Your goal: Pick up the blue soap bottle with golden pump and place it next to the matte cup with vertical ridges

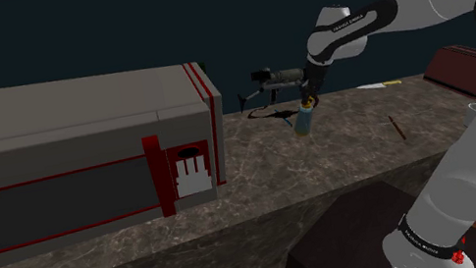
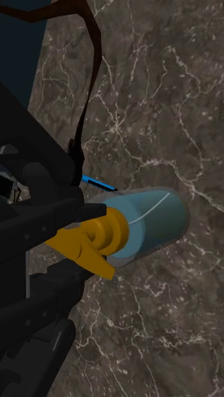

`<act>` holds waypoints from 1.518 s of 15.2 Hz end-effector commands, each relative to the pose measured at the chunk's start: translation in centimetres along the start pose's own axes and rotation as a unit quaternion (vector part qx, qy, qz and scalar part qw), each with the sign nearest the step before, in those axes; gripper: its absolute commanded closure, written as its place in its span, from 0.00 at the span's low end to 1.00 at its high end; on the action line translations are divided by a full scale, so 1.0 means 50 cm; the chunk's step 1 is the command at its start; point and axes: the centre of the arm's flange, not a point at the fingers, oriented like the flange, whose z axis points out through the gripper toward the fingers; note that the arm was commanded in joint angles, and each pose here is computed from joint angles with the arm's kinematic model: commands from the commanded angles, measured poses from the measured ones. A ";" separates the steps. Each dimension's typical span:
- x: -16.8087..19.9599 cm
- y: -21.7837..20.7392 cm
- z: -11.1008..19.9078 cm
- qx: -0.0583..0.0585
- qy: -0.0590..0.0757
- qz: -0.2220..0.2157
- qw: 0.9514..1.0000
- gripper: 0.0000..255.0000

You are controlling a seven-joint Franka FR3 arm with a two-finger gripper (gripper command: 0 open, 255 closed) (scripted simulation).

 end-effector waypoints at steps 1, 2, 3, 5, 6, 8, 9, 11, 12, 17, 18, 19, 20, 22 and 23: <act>0.001 -0.001 -0.021 0.000 0.000 0.000 1.000 1.00; 0.003 -0.001 -0.031 0.000 0.000 0.000 1.000 1.00; 0.004 -0.001 -0.042 0.000 0.000 0.000 1.000 1.00; 0.007 -0.001 -0.063 0.000 0.000 0.000 1.000 1.00; 0.008 -0.001 -0.073 0.000 0.000 0.000 1.000 1.00; 0.011 -0.001 -0.094 0.000 0.000 0.000 1.000 1.00; 0.012 -0.001 -0.104 0.000 0.000 0.000 1.000 1.00; 0.015 0.000 -0.125 0.000 0.000 0.000 1.000 1.00; 0.016 0.000 -0.136 0.000 0.000 0.000 1.000 1.00; 0.023 0.000 -0.188 0.000 0.000 0.000 1.000 1.00; 0.024 0.000 -0.199 0.000 0.000 0.000 1.000 1.00; 0.026 0.000 -0.209 0.000 0.000 0.000 1.000 1.00; 0.027 0.000 -0.220 0.000 0.000 0.000 1.000 1.00; 0.030 0.000 -0.241 0.000 0.000 0.000 1.000 1.00; 0.031 0.000 -0.251 0.000 0.000 0.000 1.000 1.00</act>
